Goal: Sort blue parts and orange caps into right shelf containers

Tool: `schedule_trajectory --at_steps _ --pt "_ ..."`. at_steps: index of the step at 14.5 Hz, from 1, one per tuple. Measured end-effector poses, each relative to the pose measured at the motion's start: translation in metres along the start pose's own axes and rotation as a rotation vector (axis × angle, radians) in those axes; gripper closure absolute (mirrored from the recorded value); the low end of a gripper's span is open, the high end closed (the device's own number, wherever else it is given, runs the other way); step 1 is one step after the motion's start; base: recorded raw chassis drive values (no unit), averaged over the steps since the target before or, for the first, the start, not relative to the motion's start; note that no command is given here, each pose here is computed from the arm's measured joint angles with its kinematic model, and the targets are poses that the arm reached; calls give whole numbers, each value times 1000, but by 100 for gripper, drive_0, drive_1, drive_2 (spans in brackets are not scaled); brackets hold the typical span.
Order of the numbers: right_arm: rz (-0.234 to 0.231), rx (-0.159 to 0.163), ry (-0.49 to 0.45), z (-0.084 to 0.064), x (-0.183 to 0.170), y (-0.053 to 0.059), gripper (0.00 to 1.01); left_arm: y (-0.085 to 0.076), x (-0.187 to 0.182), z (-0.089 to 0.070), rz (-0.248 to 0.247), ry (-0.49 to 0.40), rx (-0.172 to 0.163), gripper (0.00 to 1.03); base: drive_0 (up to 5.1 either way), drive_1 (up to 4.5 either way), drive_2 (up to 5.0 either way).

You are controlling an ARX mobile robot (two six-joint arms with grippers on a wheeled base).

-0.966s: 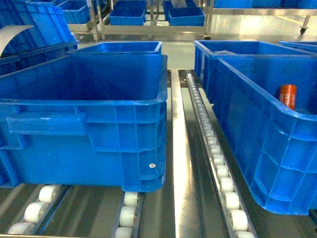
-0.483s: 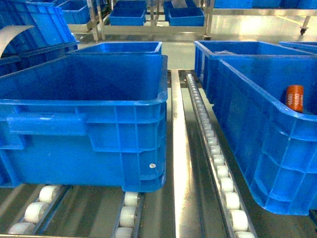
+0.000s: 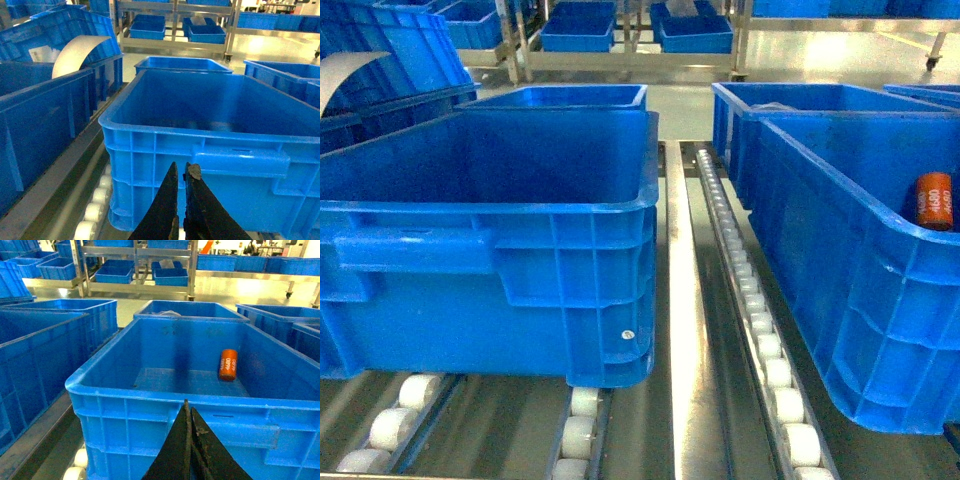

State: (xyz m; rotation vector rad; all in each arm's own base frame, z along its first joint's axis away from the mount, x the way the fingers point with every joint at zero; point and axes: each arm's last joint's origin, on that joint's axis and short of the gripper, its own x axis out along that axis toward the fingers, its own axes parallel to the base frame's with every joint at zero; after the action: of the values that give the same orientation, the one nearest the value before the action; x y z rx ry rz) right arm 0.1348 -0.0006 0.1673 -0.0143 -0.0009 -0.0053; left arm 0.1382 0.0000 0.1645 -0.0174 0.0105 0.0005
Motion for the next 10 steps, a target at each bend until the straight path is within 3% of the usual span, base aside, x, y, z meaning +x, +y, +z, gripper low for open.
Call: schedule_trajectory --at_steps 10 --pt "0 0 -11 3 -25 0 100 0 -28 5 0 -23 0 101 4 407 -399"
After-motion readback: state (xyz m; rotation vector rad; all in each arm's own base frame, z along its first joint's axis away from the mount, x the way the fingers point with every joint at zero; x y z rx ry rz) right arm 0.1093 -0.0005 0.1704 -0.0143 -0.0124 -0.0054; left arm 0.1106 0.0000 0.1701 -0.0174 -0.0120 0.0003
